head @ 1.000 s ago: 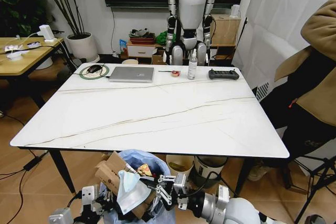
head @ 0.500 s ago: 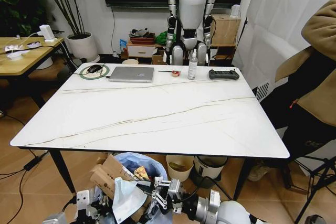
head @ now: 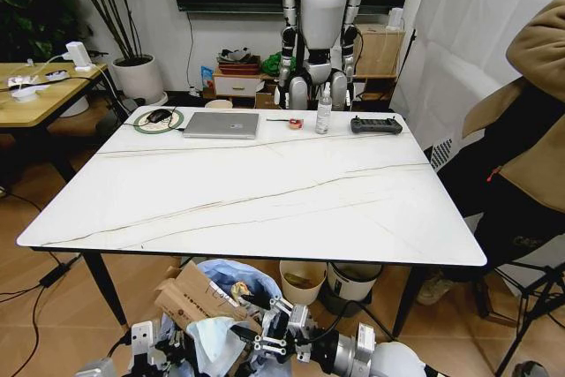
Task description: Pick up the trash bin and place the trash from the table into it.
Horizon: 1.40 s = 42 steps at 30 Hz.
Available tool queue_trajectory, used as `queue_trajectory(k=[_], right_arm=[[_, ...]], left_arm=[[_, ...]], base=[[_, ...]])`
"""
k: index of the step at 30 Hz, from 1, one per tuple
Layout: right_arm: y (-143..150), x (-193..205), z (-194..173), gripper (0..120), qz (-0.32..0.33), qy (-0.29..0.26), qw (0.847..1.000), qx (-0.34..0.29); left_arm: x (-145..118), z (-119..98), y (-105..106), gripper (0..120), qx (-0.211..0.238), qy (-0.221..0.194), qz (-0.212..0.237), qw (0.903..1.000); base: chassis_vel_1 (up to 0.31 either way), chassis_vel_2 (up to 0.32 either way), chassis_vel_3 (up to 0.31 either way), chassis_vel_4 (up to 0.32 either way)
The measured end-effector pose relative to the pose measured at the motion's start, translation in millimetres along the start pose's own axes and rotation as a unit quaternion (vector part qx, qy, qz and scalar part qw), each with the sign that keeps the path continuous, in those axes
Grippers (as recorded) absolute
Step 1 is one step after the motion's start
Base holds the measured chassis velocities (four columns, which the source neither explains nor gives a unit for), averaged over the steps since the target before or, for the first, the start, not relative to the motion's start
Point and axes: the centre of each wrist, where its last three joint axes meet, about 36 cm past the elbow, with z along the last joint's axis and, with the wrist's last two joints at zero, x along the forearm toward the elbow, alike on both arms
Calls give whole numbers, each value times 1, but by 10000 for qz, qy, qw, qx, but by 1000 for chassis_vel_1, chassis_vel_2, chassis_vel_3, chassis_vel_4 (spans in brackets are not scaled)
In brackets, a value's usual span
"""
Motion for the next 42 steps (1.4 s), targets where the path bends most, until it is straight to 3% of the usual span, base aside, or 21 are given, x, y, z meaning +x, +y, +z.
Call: queue_trajectory(k=[6,42], right_arm=[[0,3,-1,98,26,13,10000,5],[10,28,-15,100,194,284,9994,49]], left_arm=[[-2,1,0,0,13,3,8,10000],[-4,2,2,0,9,31,-15,10000]], base=[[0,0,0,0],[0,0,0,0]])
